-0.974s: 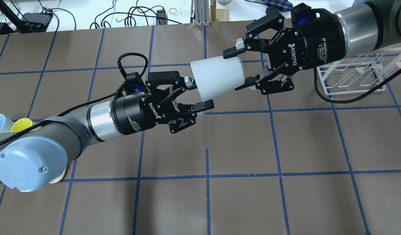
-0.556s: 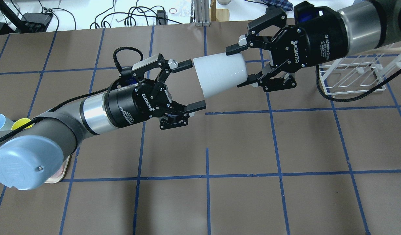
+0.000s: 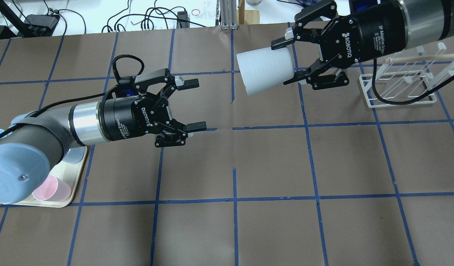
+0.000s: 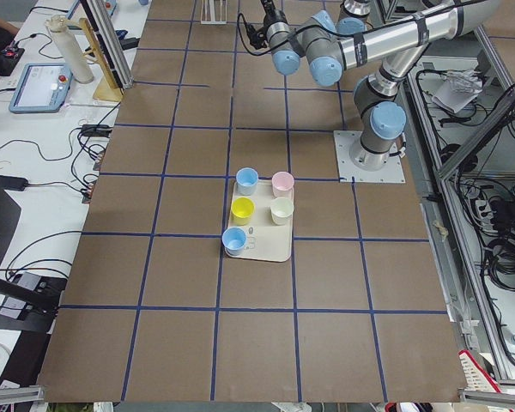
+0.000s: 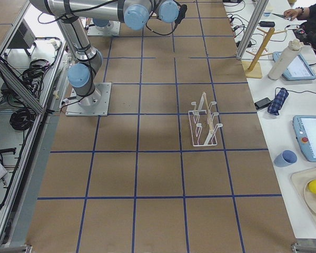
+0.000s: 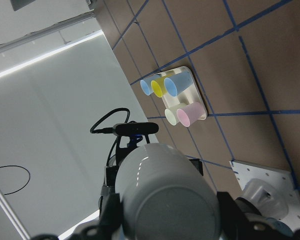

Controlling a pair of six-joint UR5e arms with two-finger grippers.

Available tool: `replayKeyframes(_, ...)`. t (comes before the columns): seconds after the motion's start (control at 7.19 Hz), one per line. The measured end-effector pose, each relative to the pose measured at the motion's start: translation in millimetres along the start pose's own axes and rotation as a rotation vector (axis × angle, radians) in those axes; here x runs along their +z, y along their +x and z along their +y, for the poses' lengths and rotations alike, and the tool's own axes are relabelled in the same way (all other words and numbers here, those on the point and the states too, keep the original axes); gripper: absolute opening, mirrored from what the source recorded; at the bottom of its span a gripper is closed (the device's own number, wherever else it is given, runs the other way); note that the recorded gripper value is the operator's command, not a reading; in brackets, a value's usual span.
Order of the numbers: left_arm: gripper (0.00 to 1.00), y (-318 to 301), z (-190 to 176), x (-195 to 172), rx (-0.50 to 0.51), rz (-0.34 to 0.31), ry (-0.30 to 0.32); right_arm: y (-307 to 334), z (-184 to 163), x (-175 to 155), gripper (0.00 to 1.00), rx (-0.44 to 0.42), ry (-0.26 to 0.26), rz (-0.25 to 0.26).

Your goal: Transfer IKEA cup to right arm and place on rack

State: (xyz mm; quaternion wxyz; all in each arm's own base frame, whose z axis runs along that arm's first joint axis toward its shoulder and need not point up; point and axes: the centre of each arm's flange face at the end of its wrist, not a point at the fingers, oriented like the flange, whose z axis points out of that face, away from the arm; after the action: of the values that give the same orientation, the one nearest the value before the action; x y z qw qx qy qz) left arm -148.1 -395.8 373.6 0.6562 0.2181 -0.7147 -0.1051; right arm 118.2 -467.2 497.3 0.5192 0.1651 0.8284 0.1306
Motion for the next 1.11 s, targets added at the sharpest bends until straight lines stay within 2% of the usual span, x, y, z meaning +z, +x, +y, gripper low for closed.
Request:
replayKeyframes(0.14, 1.0, -8, -12, -11, 0.009, -0.081, 0.011, 4, -3, -3, 0.35, -0.027, 0.018, 0.077)
replayKeyframes(0.28, 1.0, -16, -24, -17, 0.026, -0.171, 0.014, 9, -6, -7, 0.35, -0.055, 0.038, 0.182)
replayKeyframes(0.42, 1.0, -24, -38, -22, 0.059, -0.285, 0.021, 16, -10, -14, 0.35, -0.085, 0.069, 0.31)
replayKeyframes(0.56, 1.0, -32, -54, -30, 0.102, -0.433, 0.047, 21, -14, -21, 0.35, -0.107, 0.107, 0.425)
replayKeyframes(0.7, 1.0, -33, -73, -41, 0.155, -0.621, 0.098, 26, -20, -30, 0.34, -0.138, 0.155, 0.55)
replayKeyframes(0.97, 1.0, 6, -101, -58, 0.242, -0.943, 0.203, 35, -39, -53, 0.16, -0.205, 0.269, 0.803)
replayKeyframes(1.11, 1.0, 41, -104, -57, 0.291, -1.124, 0.228, 37, -48, -63, 0.09, -0.228, 0.321, 0.899)
